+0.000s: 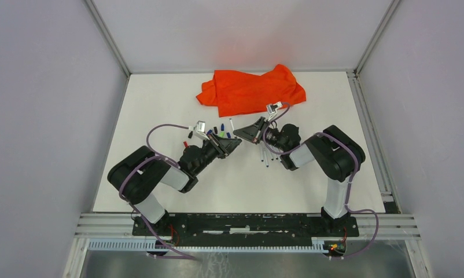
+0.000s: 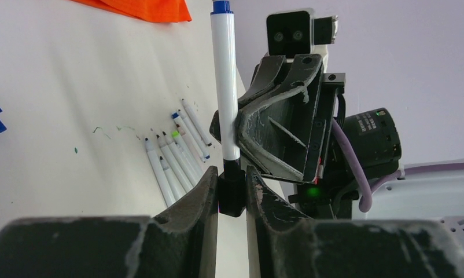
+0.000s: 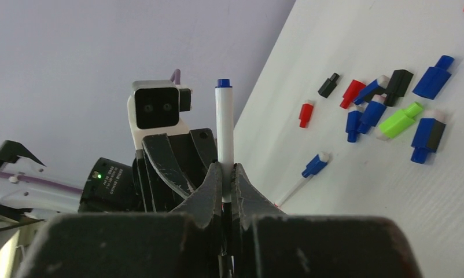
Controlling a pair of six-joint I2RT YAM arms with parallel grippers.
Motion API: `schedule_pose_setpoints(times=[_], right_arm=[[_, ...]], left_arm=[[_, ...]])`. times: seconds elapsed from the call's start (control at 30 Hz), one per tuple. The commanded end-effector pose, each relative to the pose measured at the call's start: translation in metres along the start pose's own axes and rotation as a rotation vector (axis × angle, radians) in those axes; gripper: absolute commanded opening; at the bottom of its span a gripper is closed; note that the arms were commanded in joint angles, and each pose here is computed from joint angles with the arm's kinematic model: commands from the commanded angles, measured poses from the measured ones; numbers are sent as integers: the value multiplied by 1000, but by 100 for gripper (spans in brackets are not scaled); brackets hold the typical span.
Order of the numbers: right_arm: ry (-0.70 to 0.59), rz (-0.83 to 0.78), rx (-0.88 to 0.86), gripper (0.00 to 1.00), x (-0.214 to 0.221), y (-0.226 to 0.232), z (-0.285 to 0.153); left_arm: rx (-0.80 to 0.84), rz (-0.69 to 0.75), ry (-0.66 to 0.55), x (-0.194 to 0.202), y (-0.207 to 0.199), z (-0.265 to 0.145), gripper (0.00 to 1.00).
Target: Open the pen caps
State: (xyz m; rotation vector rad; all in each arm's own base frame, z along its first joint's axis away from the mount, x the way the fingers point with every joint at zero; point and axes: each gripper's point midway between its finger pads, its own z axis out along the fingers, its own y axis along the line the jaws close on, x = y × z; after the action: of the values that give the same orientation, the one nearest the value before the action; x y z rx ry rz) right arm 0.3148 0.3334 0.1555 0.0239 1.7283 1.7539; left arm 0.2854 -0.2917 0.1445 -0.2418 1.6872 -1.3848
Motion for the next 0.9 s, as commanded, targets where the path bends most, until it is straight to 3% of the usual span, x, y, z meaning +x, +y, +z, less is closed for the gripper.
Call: schedule_pose_setpoints(times=[0.0, 0.4, 0.87], right_arm=[[49, -142, 13, 8, 1, 4, 5], [79, -212, 49, 22, -3, -1, 11], [84, -234, 78, 24, -8, -6, 14]], left_arm=[[99, -1, 62, 7, -20, 0, 2], [56, 34, 203, 30, -10, 5, 2], [-28, 121, 246, 30, 0, -3, 2]])
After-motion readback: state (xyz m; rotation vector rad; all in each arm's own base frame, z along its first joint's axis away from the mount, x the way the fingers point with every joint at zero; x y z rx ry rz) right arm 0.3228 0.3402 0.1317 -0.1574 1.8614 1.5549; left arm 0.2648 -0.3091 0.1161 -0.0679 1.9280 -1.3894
